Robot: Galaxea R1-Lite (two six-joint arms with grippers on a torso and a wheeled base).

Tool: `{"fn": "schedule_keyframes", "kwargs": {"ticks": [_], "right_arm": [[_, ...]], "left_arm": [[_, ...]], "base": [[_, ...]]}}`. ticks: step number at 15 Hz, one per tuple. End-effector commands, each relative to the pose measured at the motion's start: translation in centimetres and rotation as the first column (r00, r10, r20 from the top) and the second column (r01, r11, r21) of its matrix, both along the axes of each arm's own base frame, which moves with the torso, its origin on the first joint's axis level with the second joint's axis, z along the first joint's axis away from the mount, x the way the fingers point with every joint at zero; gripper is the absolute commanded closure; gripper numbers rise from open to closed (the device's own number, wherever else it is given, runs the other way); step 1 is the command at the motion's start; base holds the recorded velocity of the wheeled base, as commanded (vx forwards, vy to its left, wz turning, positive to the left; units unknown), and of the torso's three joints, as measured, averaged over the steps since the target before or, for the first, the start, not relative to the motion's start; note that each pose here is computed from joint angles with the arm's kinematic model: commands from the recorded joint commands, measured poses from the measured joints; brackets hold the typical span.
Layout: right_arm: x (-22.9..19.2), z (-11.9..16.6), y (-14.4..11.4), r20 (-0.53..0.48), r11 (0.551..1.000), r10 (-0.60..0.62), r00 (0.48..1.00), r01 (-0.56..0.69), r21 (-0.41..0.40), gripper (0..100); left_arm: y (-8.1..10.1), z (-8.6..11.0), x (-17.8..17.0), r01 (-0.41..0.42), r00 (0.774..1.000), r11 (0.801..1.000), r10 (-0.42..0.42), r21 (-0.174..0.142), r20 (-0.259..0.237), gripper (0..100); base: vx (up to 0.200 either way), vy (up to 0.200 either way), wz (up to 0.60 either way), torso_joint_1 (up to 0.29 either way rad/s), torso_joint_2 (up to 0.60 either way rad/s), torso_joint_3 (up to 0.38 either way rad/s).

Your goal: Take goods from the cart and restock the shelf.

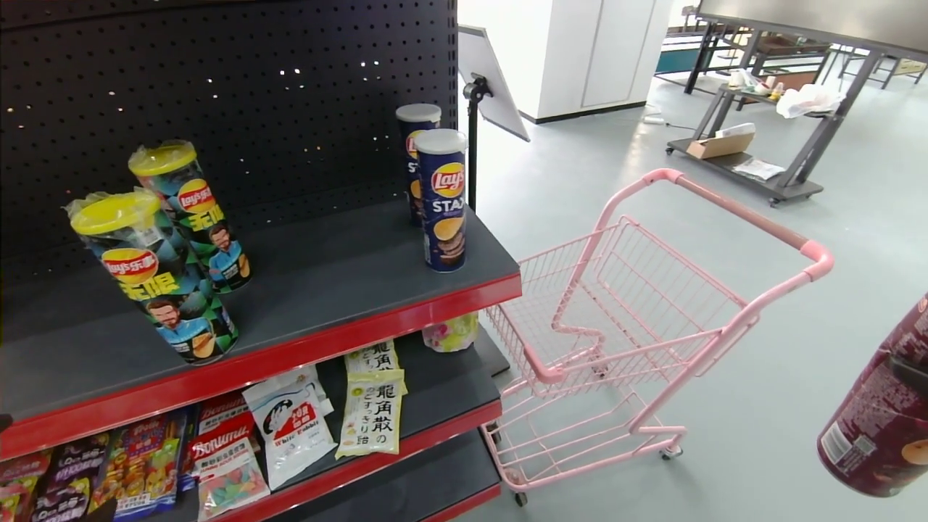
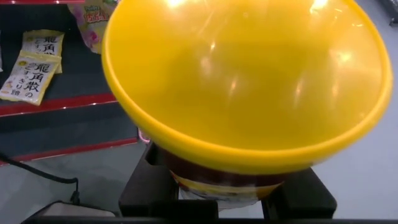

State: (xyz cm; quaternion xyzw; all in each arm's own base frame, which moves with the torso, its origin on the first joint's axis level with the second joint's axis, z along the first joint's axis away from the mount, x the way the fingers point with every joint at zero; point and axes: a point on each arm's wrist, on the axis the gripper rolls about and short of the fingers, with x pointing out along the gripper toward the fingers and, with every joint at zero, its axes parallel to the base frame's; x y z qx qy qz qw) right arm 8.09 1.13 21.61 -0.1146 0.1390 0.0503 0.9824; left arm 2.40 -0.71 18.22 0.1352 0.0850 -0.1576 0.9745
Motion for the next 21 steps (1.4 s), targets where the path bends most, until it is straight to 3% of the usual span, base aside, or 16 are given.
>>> {"fn": "schedule_keyframes", "kwargs": {"ticks": [1,6,10,13,18,21], "right_arm": [[0.2,-0.1,0.0,-0.008,1.0,-0.003,1.0,0.003,0.0,100],[0.1,0.0,0.0,-0.003,1.0,-0.001,1.0,0.001,0.001,100],[-0.2,-0.1,0.0,0.012,1.0,0.015,1.0,-0.016,0.019,100],[-0.1,-0.4,0.4,0.049,0.983,0.124,0.991,-0.13,0.131,100],[0.7,-1.1,0.7,0.011,0.972,0.18,0.984,-0.18,0.148,100],[0.3,-1.1,1.3,0.016,0.913,0.364,0.931,-0.36,0.193,100]], "left_arm": [[0.0,0.0,0.0,-0.001,1.0,1.0,0.001,-0.001,0.0,0],[0.0,0.1,0.0,-0.002,1.0,1.0,0.002,0.0,0.005,0],[0.0,0.1,-0.1,-0.002,1.0,1.0,0.002,-0.001,0.009,0],[0.0,0.0,-0.1,-0.003,1.0,1.0,0.003,0.0,0.006,0],[0.1,0.1,-0.2,-0.005,1.0,1.0,0.005,-0.001,0.011,0],[0.0,0.1,-0.1,-0.005,1.0,1.0,0.005,0.0,0.008,0]], "base": [[0.0,0.0,0.6,-0.002,0.0,0.002],[0.0,0.0,0.6,0.005,0.0,0.002],[0.0,0.0,0.0,0.0,0.0,0.0],[0.0,0.2,0.0,0.002,0.0,0.002],[0.0,0.2,0.0,0.002,0.0,-0.003],[0.0,0.2,0.0,0.001,0.0,0.002]]}}
